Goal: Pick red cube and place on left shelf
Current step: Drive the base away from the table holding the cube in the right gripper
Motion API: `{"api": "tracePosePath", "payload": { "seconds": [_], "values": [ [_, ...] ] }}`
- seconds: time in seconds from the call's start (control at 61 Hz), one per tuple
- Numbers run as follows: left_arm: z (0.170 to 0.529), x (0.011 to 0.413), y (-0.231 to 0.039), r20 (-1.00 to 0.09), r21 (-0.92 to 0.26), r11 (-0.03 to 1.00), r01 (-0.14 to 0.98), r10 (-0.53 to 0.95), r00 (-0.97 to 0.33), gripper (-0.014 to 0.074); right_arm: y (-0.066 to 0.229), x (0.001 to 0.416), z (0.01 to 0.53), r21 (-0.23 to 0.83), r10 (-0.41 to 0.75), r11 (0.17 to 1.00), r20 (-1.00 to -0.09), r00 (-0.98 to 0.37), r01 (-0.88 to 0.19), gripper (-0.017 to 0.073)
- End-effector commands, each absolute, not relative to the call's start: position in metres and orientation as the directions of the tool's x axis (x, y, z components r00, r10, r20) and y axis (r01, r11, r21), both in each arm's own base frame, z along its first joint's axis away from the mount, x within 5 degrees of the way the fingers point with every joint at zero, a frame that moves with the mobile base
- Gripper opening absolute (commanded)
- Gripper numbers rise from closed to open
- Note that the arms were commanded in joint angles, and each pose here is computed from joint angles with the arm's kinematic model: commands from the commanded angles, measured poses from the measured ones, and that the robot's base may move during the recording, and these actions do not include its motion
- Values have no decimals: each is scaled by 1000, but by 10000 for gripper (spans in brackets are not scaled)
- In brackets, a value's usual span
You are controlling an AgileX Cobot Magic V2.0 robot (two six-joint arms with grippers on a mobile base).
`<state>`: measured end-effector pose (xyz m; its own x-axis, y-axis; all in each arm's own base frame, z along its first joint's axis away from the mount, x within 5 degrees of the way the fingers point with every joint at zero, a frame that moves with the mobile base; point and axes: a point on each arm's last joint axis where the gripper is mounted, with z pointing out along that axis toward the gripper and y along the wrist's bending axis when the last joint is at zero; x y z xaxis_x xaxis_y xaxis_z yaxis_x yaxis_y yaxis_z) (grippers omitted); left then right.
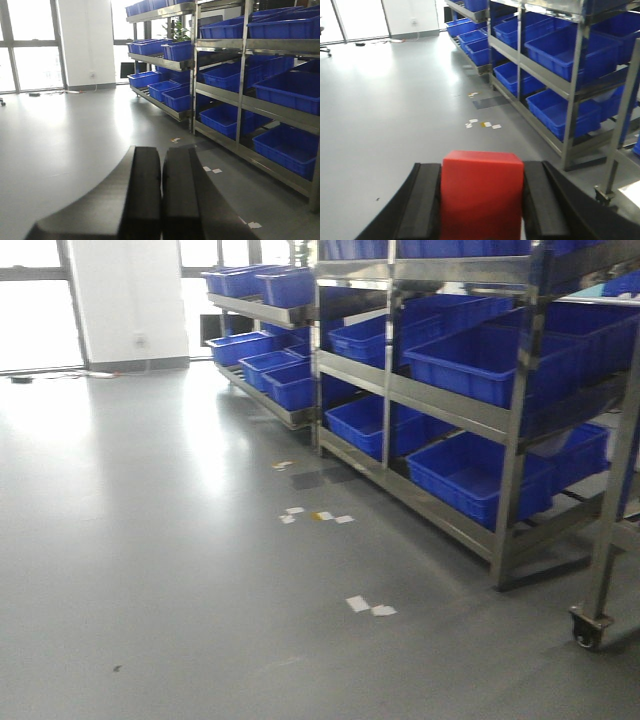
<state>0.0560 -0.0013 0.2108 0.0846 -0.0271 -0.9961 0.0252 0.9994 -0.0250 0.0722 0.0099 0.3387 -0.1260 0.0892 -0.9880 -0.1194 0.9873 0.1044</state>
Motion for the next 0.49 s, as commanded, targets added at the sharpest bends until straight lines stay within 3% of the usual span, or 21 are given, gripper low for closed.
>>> {"api": "tracePosePath", "payload": {
  "seconds": [0.0, 0.476],
  "values": [
    [211, 55, -1, -987, -25, 999, 25, -28, 160, 101, 9, 73, 355, 91, 88, 988, -996, -30, -123, 57],
    [211, 55, -1, -987, -25, 999, 25, -28, 160, 101, 9, 73, 355, 91, 88, 988, -996, -30, -123, 57]
  ]
}}
